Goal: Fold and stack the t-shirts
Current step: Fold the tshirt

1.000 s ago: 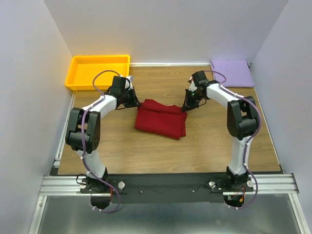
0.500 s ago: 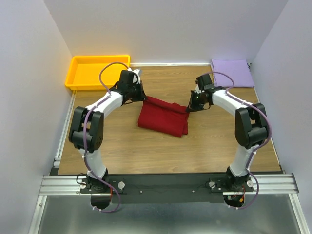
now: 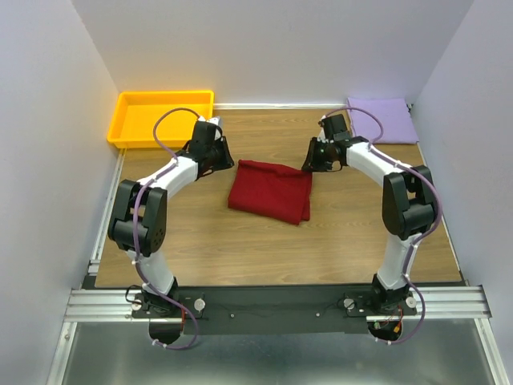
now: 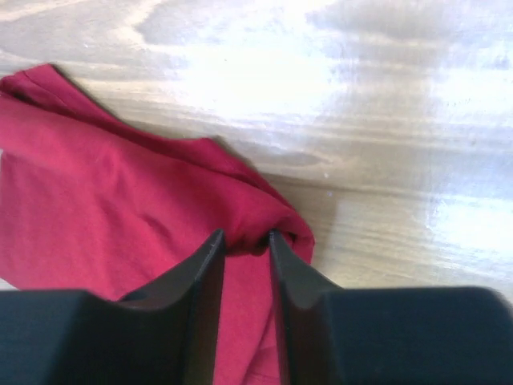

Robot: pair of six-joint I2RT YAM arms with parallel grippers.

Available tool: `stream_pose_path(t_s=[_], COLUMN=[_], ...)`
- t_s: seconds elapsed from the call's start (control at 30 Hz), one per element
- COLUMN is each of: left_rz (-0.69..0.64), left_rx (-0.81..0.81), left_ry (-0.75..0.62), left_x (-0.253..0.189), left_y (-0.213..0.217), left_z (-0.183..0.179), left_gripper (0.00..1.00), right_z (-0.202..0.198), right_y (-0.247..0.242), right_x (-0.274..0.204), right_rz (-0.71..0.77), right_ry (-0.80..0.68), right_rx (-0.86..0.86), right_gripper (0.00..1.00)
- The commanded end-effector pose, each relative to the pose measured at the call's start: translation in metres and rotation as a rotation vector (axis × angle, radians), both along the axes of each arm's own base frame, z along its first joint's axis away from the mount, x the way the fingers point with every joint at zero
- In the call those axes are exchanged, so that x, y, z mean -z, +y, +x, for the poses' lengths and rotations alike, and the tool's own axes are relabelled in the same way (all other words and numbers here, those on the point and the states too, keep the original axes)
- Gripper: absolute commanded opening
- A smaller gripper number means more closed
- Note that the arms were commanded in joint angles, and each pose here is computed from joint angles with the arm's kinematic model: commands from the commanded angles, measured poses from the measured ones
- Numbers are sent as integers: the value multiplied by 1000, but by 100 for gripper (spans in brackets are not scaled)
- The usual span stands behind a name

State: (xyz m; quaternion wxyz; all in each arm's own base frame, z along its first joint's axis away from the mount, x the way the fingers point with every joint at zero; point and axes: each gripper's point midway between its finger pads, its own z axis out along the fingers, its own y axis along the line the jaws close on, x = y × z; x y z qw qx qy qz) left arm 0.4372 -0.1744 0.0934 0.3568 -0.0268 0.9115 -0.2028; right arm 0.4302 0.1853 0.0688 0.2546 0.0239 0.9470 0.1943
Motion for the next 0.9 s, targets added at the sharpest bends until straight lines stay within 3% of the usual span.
stream_pose_path(t_s=[0.0,0.1,0.2,0.33,0.4,0.53,0.87], left_rz=[-24,-74,-139,-203,-226,-264,-277], left_rx=[-63,-89,-80,51,142,230,221], left_ry=[-69,-108,-192,-248,-228,-153,-68], left_x=[-16,-29,-56,-71,-63,-36,18], left_y=[6,8,5,-26,-51,-78,-101], left_z=[6,-5,-19,-49,-62,-62,38], left_gripper=[47,55,56,47,44,38,33], right_z=[11,5,-6,-29,-38,-45,11], right_y=[-2,-5,-4,17,40,60,58], right_x=[-19,-37,-55,-70,-77,-61,5], right_rz=[3,11,38,191,336,463,555], right_ry=[-64,-100,-139,-178,-197,-161,-98], right_rx=[-3,0,-16,-102,-191,-274,-223], right_gripper=[38,43,44,44,44,44,44])
